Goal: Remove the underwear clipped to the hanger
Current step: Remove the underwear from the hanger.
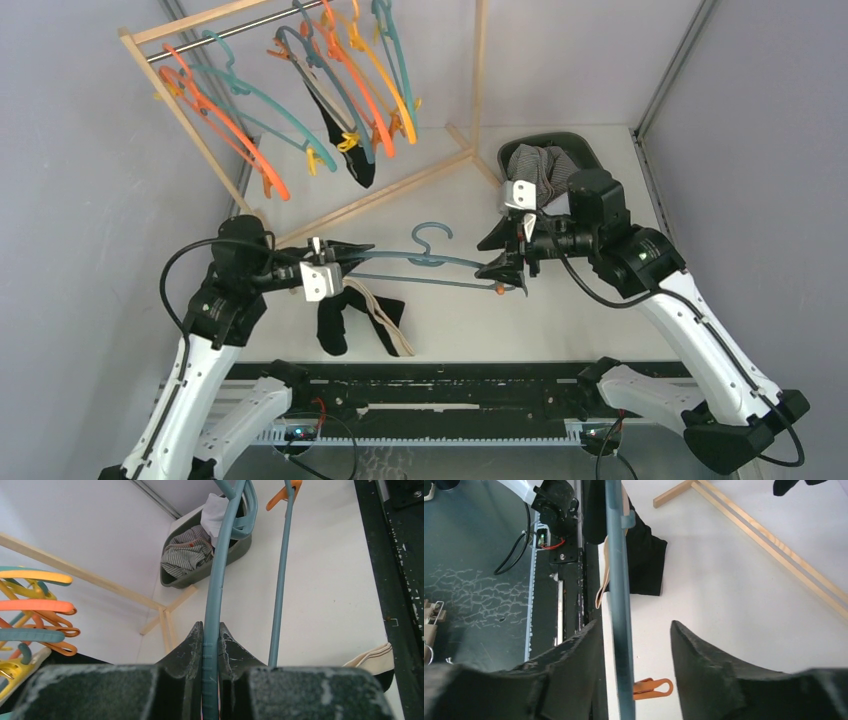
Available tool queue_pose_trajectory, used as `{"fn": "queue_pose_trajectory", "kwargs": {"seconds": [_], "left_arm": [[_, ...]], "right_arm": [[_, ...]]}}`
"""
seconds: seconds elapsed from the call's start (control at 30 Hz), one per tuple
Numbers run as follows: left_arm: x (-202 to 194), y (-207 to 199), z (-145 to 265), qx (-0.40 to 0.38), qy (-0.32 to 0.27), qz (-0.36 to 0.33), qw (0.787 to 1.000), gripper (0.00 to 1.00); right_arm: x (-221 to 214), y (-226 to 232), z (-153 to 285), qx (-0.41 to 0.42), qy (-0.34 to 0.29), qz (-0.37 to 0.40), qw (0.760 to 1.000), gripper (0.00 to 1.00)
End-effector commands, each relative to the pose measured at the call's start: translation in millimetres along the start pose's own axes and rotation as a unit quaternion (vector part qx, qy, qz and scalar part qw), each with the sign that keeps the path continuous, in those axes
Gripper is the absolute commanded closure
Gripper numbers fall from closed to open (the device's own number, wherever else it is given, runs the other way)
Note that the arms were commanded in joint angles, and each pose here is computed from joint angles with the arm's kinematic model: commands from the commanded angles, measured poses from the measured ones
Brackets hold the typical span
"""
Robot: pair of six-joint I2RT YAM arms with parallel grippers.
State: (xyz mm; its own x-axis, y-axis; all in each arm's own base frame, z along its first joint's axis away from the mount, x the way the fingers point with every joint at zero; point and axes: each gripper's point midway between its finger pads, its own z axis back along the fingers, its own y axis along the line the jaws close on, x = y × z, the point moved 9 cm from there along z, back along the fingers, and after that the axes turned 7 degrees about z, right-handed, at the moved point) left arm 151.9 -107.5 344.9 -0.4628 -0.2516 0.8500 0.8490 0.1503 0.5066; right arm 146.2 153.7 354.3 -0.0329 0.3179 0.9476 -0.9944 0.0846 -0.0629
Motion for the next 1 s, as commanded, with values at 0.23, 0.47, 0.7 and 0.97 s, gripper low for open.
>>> {"fn": "queue_pose_trajectory", "kwargs": {"seconds": [0.23,0.47,0.7,0.97], "left_arm": [[7,10,-6,0.019,-0.012,0.023,0.999,1.0],[7,6,-5,0.023,-0.019,0.031,0.999,1.0],[10,-8,1,0.017,-0.037,0.032,0.999,0.62],[15,-12,5,0.04,-0.049,0.142,0.988,0.17]], "right_arm": [[8,-1,-11,0.02,0.011,0.035,0.999,0.66],[6,-4,-9,0.002,0.021,0.062,0.998,1.0],[-6,-8,-3,-0.034,0.034,0.12,0.992,1.0],[-43,-10,8,-0.08,0.029,0.215,0.973,1.0]]}}
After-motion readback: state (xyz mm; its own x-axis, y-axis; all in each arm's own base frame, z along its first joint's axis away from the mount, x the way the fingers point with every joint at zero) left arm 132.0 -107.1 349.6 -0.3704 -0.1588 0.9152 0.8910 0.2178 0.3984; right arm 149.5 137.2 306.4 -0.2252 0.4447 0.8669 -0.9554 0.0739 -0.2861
